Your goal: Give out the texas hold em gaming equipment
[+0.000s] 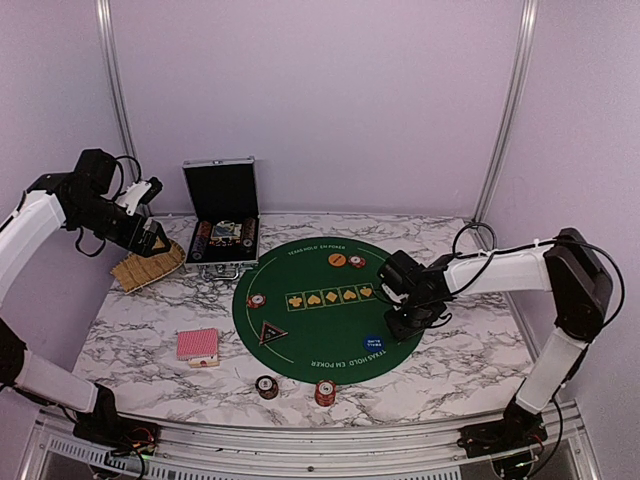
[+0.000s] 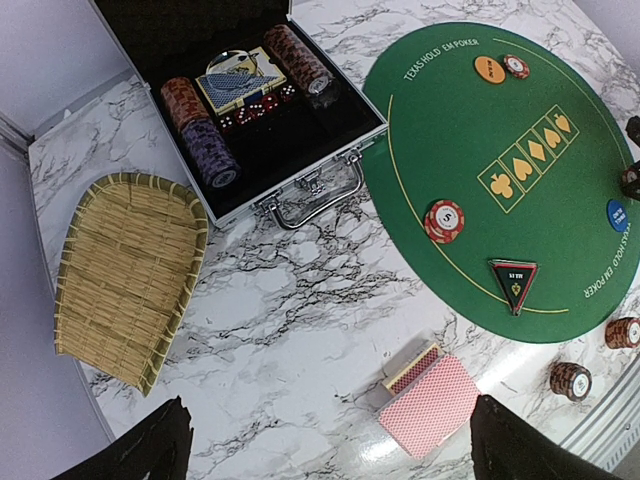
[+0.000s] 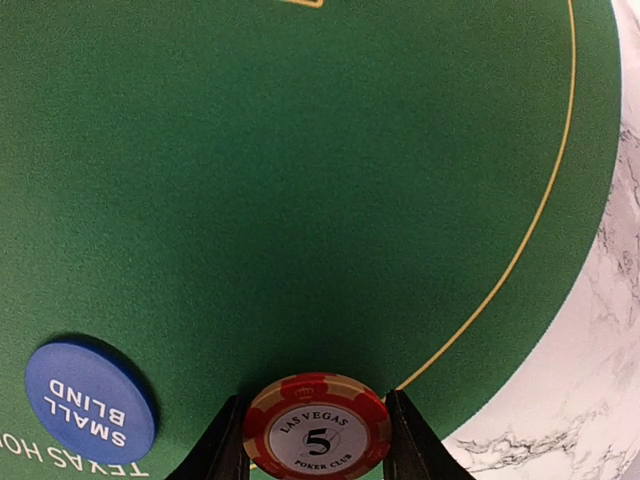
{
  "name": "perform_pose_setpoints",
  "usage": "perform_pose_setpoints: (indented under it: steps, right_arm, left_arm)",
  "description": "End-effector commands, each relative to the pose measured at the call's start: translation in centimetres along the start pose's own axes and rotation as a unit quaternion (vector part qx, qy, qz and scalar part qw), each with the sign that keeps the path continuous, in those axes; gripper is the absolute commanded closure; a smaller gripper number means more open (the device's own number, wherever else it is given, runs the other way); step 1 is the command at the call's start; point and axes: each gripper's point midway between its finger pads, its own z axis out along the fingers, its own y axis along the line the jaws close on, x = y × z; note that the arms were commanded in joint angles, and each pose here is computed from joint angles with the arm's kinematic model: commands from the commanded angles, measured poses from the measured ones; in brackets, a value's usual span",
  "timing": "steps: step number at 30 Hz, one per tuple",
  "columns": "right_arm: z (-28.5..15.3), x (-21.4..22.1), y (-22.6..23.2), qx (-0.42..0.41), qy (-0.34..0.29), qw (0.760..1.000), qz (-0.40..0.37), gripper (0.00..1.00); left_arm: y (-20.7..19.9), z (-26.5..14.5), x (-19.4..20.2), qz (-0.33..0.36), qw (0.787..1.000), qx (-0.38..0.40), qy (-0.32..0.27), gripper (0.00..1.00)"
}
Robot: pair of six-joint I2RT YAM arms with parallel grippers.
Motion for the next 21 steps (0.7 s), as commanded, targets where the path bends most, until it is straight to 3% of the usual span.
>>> perform_pose_setpoints:
  steps: [1,9,14,17,21]
  right_arm:
    - [0.6,-0.8,0.1,-0.005,-0.011,1.0,0.006,0.96]
    - [0.3,0.1,0.0,-0.009,0.0,1.0,0.017,0.79]
    - [-0.4,0.0,-0.1,-0.011,-0.002,1.0,0.019,0.42]
    - [-1.5,-0.8,-0.3,-0.009,-0.015,1.0,0.023,0.34]
    - [-3.9,-2.8,-0.4,-0.009,-0.045,0.999,0.028,0.31]
  left_arm:
    - [-0.5,-0.8,0.3,0.004,1.0,0.002,0.003,0.01]
    - [-0.5,-0.8,0.2,0.004,1.0,0.004,0.002,0.01]
    - [-0.6,-0.8,0.1,0.005,1.0,0.005,0.001,0.01]
    - [-0.6,-0.9,0.1,0.004,1.0,0.005,-0.001,0.01]
    - [-0.7,-1.0,0.0,0.004,1.0,0.006,-0.003,0.01]
